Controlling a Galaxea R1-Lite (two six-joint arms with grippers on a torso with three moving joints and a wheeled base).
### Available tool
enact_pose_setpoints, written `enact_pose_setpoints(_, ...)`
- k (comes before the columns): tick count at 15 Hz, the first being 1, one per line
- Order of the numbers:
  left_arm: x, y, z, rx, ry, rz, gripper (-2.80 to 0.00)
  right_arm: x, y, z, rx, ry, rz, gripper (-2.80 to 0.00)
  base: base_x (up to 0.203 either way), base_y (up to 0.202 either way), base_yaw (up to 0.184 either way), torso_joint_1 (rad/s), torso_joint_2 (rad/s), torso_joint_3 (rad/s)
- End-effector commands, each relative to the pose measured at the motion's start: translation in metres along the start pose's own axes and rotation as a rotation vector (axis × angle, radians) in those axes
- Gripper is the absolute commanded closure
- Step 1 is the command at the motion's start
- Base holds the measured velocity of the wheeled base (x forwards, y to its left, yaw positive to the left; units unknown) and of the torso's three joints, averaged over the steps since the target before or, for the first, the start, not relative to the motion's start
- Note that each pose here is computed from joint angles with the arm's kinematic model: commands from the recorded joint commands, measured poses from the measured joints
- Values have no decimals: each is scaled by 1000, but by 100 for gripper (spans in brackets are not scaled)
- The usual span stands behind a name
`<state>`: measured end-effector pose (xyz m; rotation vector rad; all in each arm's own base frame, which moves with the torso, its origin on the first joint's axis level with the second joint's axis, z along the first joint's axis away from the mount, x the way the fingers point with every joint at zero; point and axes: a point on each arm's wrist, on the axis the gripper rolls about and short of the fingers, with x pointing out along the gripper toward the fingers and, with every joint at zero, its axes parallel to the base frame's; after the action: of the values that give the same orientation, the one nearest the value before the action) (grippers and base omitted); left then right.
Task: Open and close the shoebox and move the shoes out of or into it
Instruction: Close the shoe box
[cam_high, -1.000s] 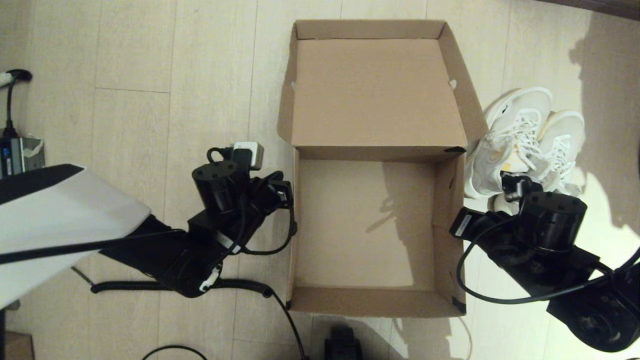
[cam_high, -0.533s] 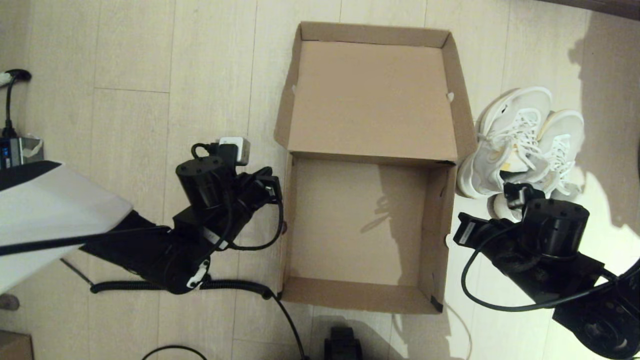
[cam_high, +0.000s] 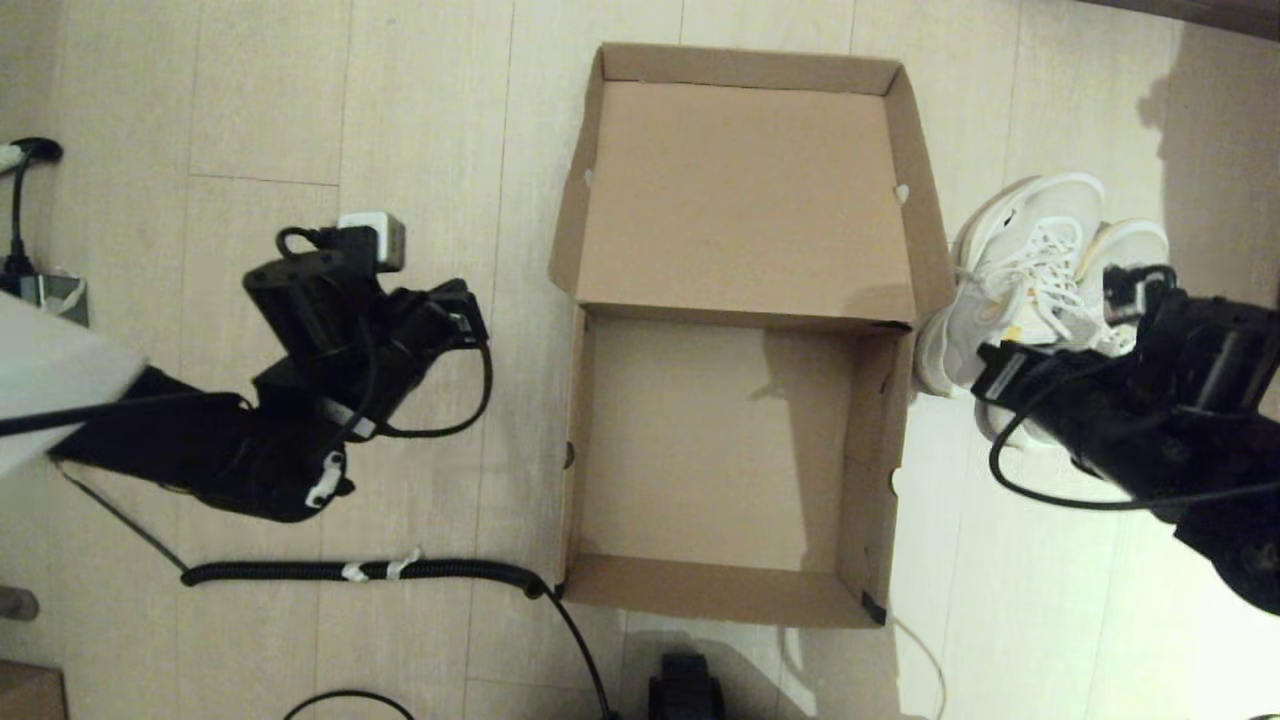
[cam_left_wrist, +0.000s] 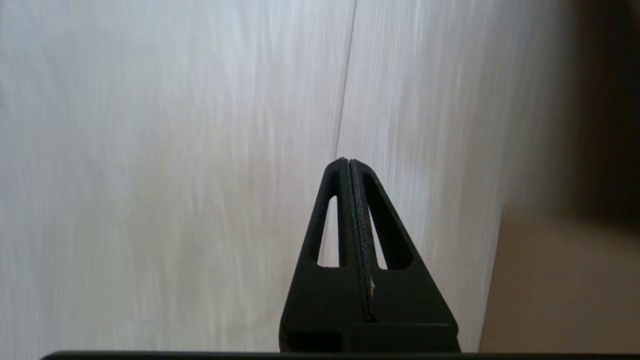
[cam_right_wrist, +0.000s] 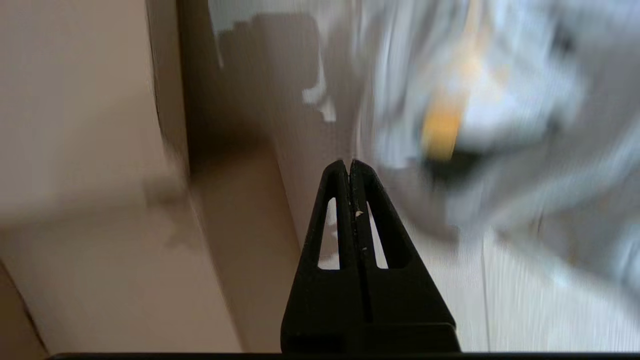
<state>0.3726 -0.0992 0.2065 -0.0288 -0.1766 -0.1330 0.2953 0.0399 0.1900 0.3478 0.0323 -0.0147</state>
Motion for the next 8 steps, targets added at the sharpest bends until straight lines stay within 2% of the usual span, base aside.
enact_pose_setpoints(1, 10, 10, 31, -26, -87, -21, 0, 5, -3, 42, 15, -76, 18, 0, 0, 0, 0, 0, 0, 0)
enact_pose_setpoints(3, 23, 11, 52, -149, -99, -99, 0, 28, -9, 71, 57, -97, 62, 0, 0, 0, 0, 0, 0, 0)
enact_pose_setpoints(4, 30, 10, 64, -261, -99, -154, 0, 42, -14, 84, 94, -84, 97, 0, 0, 0, 0, 0, 0, 0)
enact_pose_setpoints(6, 43, 12, 77, -535, -60, -273, 0, 72, -27, 98, 166, -21, 139, 0, 0, 0, 0, 0, 0, 0)
enact_pose_setpoints(7, 54, 13, 70, -596, -16, -316, 0, 93, -36, 92, 214, 27, 143, 0, 0, 0, 0, 0, 0, 0)
enact_pose_setpoints(8, 62, 12, 61, -613, 15, -349, 0, 111, -41, 88, 252, 51, 150, 0, 0, 0, 0, 0, 0, 0)
